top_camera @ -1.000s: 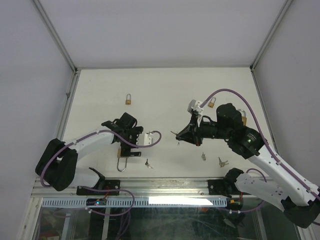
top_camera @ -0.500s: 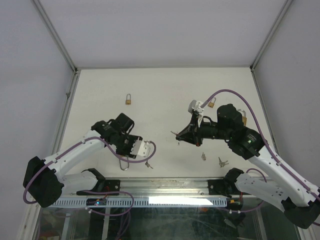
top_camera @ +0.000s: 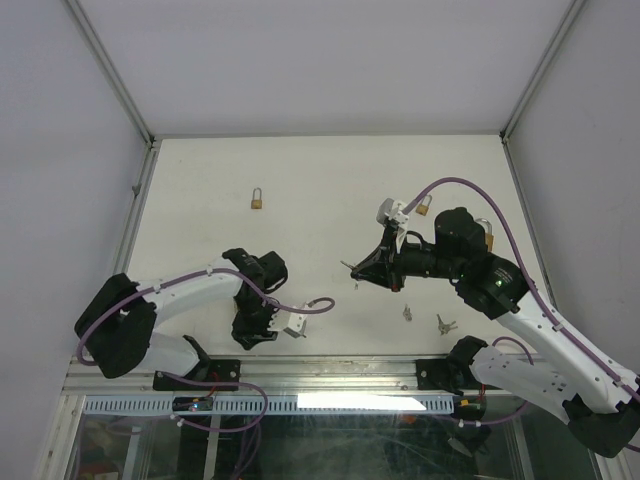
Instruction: Unlock with the key
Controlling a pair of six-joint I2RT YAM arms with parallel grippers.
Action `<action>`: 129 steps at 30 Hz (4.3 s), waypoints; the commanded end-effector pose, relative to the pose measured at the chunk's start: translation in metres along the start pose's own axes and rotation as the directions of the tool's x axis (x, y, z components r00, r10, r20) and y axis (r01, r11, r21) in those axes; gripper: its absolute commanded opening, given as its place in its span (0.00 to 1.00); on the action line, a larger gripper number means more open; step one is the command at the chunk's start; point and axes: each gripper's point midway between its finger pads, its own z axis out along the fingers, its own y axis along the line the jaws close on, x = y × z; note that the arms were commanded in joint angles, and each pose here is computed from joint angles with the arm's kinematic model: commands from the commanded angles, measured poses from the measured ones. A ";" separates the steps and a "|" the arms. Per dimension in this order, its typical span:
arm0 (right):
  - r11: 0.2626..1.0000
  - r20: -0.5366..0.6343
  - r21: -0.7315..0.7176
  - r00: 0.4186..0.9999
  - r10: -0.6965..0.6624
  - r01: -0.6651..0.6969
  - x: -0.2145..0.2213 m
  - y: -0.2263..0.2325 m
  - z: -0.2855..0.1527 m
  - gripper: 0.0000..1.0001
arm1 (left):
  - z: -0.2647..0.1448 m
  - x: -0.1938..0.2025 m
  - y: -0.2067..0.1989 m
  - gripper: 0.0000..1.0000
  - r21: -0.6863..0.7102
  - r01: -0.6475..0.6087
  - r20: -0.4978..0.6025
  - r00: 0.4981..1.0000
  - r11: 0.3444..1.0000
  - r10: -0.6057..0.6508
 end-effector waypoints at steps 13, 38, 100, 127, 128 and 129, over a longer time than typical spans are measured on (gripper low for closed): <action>0.999 0.062 -0.003 0.997 -0.054 0.054 -0.024 0.008 -0.009 0.00 | 0.012 -0.003 0.039 0.53 -0.159 0.239 -0.059 0.966 0.958 -0.251; 0.998 0.076 -0.012 0.996 -0.055 0.057 -0.026 0.007 -0.005 0.00 | -0.018 0.037 0.135 0.44 -0.582 0.163 -0.004 0.979 0.796 -0.204; 0.997 0.103 0.003 0.992 -0.076 0.076 -0.034 0.006 -0.007 0.00 | -0.113 -0.044 0.130 0.07 -0.247 0.597 0.646 0.689 0.763 -0.329; 0.997 0.106 0.034 0.992 -0.071 0.068 -0.026 0.005 -0.013 0.00 | -0.069 -0.043 0.168 0.77 -0.333 0.705 0.530 0.689 0.626 -0.494; 0.997 0.108 0.038 0.991 -0.074 0.070 -0.026 0.004 -0.014 0.00 | -0.065 -0.040 0.167 0.75 -0.330 0.705 0.516 0.692 0.628 -0.505; 0.997 0.110 0.042 0.991 -0.075 0.071 -0.026 0.004 -0.015 0.00 | -0.061 -0.040 0.165 0.73 -0.321 0.704 0.507 0.693 0.633 -0.513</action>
